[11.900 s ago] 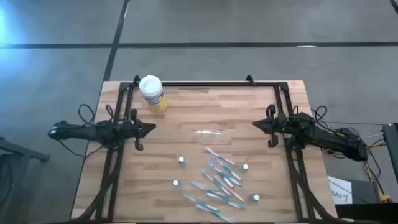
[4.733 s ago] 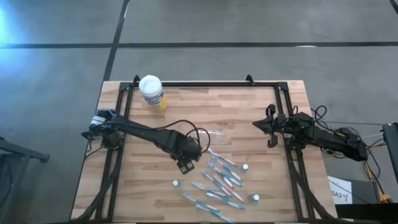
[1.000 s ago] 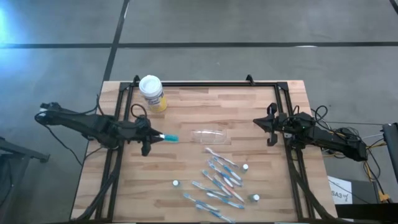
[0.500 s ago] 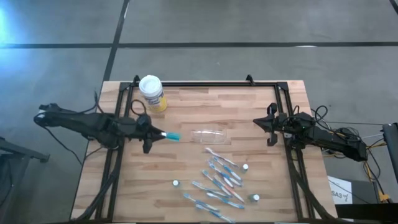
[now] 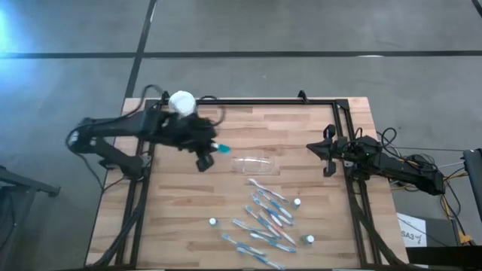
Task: Pick & Place toothbrushing station
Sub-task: Put the blue mouthwash bottle into the middle compartment of the transparent organizer
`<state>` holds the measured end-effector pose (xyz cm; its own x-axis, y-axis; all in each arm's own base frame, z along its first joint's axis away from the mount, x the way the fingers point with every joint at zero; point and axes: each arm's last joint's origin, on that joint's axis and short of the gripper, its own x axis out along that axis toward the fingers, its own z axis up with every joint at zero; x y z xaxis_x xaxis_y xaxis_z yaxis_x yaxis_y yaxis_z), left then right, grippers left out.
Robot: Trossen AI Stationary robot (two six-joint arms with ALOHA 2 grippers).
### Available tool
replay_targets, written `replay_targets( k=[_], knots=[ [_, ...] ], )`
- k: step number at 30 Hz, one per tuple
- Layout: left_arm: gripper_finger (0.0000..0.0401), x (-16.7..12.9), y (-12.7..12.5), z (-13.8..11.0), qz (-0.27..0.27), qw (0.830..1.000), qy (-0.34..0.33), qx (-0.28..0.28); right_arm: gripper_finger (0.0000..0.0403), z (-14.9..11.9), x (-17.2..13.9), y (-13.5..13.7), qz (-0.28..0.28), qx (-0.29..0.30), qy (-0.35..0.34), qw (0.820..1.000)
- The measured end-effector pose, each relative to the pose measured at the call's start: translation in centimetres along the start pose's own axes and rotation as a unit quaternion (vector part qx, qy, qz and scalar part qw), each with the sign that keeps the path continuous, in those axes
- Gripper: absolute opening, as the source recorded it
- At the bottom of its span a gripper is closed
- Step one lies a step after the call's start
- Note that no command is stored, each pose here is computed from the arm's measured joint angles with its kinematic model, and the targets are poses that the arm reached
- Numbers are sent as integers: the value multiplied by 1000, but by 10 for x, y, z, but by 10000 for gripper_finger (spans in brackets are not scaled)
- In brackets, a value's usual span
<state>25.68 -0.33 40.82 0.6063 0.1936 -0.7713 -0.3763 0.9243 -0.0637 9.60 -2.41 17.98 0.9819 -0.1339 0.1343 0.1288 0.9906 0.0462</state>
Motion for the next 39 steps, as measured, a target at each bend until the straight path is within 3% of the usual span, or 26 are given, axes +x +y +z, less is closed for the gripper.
replay_targets(
  k=[7,14,24,39],
  knots=[
    [97,34,-14,56,-21,995,76,64,8,0,0,0,0,0,1,1000],
    [97,84,-25,84,-10,987,129,98,8,0,0,0,0,0,2,1000],
    [97,146,-25,70,-17,976,191,103,8,-1,0,0,0,0,4,1000],
    [97,165,-22,79,-17,983,151,105,8,-1,0,0,0,0,3,1000]
  ],
)
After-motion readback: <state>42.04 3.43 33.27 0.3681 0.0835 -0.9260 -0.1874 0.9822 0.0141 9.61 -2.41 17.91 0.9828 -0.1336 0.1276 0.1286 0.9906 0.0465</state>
